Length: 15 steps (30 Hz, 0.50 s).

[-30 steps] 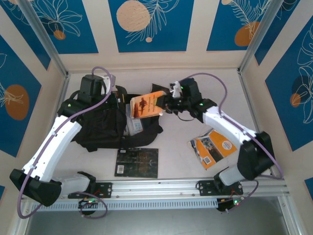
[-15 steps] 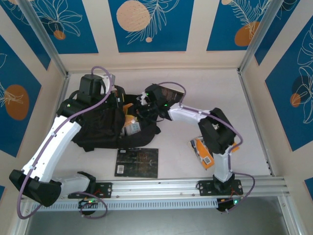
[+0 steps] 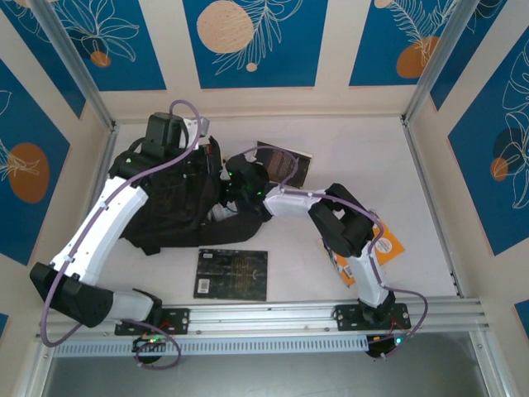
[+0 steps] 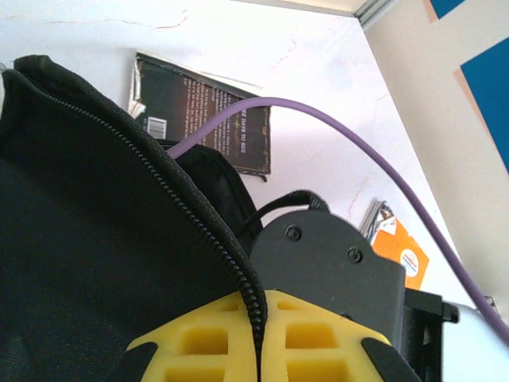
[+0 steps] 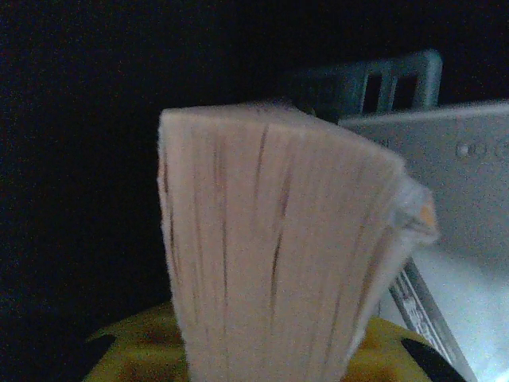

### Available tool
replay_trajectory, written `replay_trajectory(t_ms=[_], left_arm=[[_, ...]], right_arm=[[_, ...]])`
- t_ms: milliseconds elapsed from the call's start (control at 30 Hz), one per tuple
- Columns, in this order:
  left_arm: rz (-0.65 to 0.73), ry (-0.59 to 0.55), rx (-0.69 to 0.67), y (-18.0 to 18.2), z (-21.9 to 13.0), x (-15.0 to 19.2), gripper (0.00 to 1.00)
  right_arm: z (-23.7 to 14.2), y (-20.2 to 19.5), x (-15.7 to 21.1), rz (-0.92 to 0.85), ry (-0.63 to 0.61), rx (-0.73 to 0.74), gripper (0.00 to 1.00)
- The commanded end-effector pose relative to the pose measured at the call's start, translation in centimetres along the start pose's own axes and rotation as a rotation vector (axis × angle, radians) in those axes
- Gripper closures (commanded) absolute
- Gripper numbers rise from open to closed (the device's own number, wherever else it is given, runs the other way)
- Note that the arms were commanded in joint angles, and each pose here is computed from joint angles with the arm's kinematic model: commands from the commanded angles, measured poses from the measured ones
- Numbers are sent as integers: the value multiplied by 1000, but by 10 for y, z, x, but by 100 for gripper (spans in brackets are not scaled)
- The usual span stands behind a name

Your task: Pack books, pencil case, and school supplies into a backpack

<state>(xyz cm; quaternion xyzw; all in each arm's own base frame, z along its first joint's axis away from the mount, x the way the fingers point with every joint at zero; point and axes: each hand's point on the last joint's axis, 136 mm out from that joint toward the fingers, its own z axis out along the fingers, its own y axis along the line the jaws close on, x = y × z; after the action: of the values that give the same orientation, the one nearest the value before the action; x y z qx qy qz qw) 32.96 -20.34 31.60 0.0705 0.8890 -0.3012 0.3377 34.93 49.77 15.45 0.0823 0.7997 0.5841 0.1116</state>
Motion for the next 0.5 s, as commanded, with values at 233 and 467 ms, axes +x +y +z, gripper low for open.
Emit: replay_trajectory(t_ms=[233,467], left_arm=[[77,-76,11,-12,-14,-11,100],[-1,-42,-174,37,-5,16,100]], right_arm=[[-24,22,-34,-121,-188,9,98],[-45,-9,-24,-184,-104,137,30]])
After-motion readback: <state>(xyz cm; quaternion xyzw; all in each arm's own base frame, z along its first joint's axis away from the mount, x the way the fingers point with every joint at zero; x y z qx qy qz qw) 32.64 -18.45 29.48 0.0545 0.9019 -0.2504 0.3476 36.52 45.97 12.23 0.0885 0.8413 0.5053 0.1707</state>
